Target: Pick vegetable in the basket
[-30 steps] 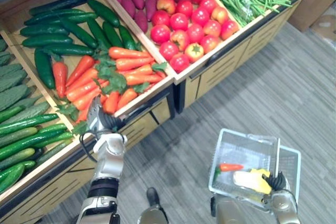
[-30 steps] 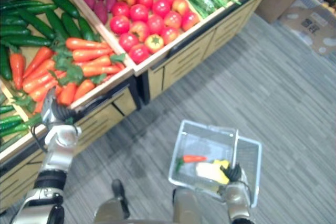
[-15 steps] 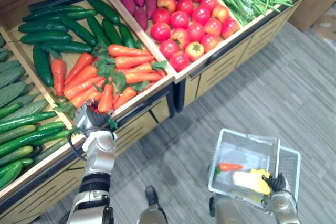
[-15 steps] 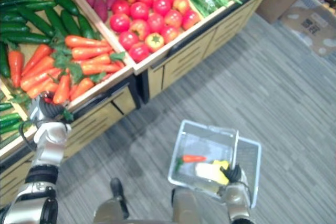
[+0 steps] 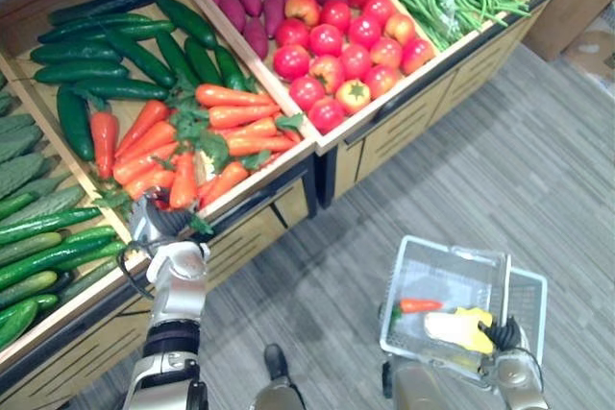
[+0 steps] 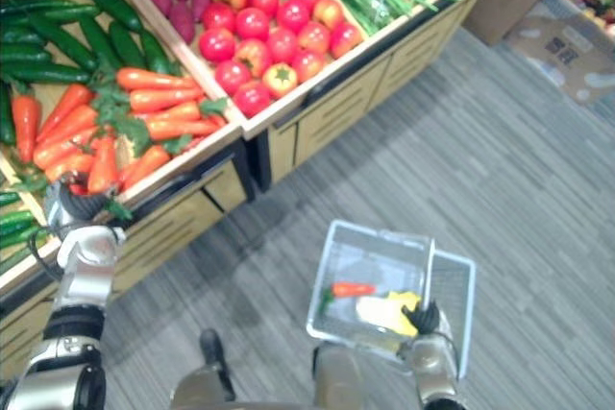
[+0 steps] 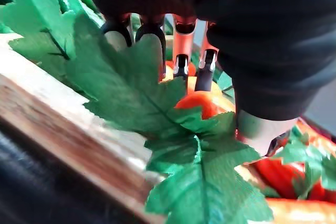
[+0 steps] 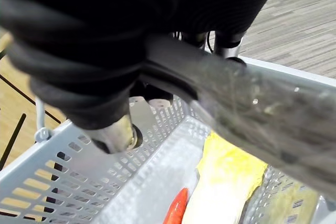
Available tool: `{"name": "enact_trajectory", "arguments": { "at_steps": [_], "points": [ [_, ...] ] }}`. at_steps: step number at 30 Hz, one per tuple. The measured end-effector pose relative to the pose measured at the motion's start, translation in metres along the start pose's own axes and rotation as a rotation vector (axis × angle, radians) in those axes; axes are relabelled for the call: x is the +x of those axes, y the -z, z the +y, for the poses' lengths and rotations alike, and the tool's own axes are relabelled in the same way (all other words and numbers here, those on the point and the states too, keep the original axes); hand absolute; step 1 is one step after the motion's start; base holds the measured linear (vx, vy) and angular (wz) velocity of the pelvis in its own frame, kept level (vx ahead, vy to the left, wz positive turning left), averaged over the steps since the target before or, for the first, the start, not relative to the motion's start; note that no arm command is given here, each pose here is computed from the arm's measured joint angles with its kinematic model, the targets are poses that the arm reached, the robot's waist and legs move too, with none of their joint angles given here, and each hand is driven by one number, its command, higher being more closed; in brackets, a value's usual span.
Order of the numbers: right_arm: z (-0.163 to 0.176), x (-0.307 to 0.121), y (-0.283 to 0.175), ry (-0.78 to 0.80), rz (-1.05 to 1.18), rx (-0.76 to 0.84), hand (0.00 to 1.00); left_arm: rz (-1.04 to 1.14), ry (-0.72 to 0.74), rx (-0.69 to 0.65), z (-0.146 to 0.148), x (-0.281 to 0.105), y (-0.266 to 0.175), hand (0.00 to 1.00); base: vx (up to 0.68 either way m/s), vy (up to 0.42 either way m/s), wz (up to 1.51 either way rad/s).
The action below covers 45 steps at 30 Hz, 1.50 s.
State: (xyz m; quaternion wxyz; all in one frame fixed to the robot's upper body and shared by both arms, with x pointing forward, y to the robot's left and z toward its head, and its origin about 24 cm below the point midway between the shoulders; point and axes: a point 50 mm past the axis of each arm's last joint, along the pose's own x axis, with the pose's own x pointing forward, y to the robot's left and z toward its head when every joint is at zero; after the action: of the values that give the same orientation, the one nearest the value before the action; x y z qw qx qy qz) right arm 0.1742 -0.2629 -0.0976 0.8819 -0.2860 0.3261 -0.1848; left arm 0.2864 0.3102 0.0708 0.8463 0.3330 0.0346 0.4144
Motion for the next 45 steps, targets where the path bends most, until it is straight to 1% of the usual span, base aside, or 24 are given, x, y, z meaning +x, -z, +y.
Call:
{"name": "enact_trajectory", "arguments": {
  "at_steps": [5,9,11,18,25,29,37,41,43,45],
  "points": [
    [0.001,-0.001,0.002,-0.005,0.009,-0.001,1.00,0.059,-0.135,-0.190,0.016,0.002,-0.001,1.00,0.00,0.003,0.01],
    [0.002,-0.001,0.002,-0.007,0.008,-0.001,1.00,0.040,-0.194,-0.248,0.025,0.001,-0.005,1.00,0.00,0.002,0.01],
    [0.002,-0.001,0.002,-0.008,0.010,-0.002,1.00,0.049,-0.221,-0.301,0.029,0.001,-0.006,1.00,0.00,0.000,0.00],
    [0.003,-0.001,0.002,-0.010,0.013,-0.003,1.00,-0.022,-0.258,-0.364,0.038,0.000,-0.023,1.00,0.00,0.000,0.00],
    [0.003,-0.001,0.003,-0.014,0.017,-0.006,1.00,-0.003,-0.255,-0.376,0.036,-0.007,-0.018,1.00,0.00,0.004,0.02],
    [0.003,-0.001,0.004,-0.013,0.020,-0.007,1.00,-0.021,-0.253,-0.414,0.037,-0.021,-0.018,1.00,-0.01,0.003,0.03],
    [0.001,-0.001,0.002,-0.006,0.015,-0.001,1.00,-0.028,-0.152,-0.406,0.032,-0.047,-0.010,1.00,0.00,0.002,0.02],
    [0.003,-0.004,0.001,-0.009,0.009,0.009,1.00,-0.068,-0.030,-0.403,0.018,-0.067,-0.015,1.00,0.00,0.000,0.00],
    [0.003,-0.005,0.001,-0.009,0.003,0.012,1.00,-0.078,0.009,-0.406,0.014,-0.074,-0.016,1.00,0.00,0.000,0.00],
    [0.003,-0.005,0.000,-0.013,0.000,0.012,1.00,-0.092,0.073,-0.381,0.009,-0.084,-0.014,1.00,0.00,0.000,0.00]
  ]
}}
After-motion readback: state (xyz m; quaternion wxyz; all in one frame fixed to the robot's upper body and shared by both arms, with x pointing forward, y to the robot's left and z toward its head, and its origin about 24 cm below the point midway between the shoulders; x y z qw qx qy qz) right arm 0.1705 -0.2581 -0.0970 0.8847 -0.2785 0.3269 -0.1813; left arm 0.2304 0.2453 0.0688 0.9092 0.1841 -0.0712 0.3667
